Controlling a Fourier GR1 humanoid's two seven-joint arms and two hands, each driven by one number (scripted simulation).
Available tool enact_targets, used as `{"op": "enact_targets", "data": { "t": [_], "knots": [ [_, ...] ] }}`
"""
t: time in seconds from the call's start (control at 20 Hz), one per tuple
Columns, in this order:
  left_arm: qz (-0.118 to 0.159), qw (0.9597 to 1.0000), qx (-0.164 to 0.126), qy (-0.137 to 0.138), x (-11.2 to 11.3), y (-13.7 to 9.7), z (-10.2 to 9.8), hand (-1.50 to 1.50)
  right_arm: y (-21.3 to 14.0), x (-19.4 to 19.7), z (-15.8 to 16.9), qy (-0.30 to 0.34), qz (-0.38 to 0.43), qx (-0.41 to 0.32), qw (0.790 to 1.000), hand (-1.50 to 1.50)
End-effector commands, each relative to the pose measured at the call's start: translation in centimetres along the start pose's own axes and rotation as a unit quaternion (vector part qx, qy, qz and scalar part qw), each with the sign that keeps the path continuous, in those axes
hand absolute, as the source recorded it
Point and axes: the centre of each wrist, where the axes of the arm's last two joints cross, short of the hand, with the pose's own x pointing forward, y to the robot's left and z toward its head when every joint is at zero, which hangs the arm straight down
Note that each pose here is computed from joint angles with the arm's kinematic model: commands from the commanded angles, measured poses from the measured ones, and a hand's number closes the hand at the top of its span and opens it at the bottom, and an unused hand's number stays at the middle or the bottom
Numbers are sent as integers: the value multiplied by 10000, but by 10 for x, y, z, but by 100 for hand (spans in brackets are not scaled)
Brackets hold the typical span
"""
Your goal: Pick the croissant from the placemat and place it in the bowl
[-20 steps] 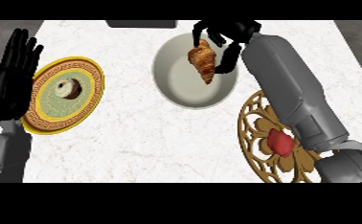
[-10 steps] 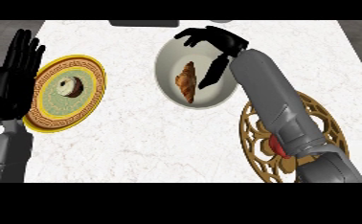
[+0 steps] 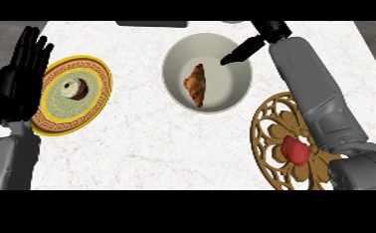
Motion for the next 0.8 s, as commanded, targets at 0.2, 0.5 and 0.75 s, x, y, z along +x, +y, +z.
{"op": "enact_targets", "data": {
  "t": [0.2,0.5,0.75],
  "knots": [
    [14,9999,-131,-37,-6,-1,7,0,-91,-22,55,234,-611,-909,9937,-150],
    [124,9994,-203,-251,11,-15,-13,0,-140,-21,90,45,-828,-1127,9902,-150],
    [94,9995,-204,-215,8,-9,-7,0,-165,-37,133,57,-914,-1148,9892,-150]
  ]
}}
